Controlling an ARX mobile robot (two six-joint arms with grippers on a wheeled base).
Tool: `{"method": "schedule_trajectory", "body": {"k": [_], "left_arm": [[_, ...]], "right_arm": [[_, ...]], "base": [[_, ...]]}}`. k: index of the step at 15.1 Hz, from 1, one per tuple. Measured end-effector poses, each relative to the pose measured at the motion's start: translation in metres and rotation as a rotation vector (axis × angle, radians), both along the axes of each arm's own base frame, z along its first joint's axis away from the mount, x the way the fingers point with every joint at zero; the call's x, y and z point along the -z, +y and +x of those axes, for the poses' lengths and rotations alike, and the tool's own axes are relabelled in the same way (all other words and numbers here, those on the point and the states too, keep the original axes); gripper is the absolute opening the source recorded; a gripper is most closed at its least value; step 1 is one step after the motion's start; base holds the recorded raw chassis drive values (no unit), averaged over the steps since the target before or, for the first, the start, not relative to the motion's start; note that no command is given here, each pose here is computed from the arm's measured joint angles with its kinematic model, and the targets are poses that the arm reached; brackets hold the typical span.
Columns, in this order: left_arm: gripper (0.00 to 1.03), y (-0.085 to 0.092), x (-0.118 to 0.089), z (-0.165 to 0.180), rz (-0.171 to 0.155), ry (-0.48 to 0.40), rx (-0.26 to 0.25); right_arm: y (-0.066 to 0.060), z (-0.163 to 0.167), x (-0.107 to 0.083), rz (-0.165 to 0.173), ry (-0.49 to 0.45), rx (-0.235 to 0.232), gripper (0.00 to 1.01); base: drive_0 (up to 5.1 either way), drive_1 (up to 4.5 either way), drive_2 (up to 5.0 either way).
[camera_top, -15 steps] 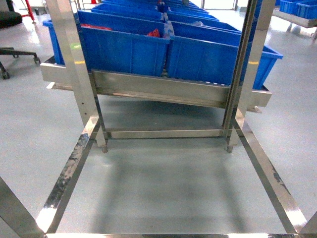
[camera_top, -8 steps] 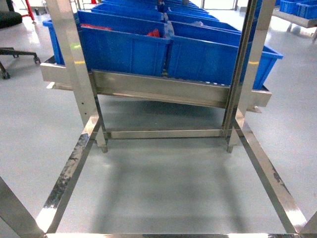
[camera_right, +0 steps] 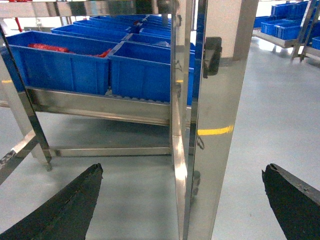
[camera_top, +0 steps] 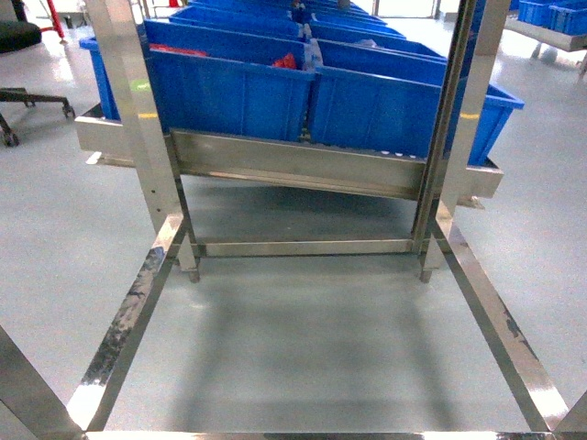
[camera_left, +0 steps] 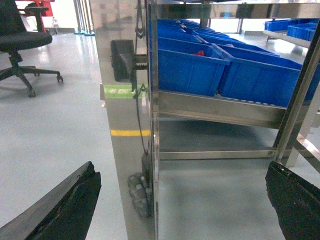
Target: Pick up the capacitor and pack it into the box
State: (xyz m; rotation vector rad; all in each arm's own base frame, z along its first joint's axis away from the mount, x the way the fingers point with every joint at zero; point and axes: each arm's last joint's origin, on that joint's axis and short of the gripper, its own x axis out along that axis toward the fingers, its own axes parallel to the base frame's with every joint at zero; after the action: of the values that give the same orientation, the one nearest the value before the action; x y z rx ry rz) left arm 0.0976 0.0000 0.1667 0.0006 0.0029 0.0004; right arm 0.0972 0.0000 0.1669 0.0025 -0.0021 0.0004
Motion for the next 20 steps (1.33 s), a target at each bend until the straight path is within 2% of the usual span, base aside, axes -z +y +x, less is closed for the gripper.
{"method": "schedule_trajectory", "body": {"k": [20], "left_arm": [[0.98, 0.0000, -0.0001, 0.0000, 0.000, -0.001, 0.000]], "right_arm": [[0.0000, 0.0000, -0.0001, -0.002, -0.002, 0.000, 0.98]], "base": [[0.0, 0.00, 0.0]]}}
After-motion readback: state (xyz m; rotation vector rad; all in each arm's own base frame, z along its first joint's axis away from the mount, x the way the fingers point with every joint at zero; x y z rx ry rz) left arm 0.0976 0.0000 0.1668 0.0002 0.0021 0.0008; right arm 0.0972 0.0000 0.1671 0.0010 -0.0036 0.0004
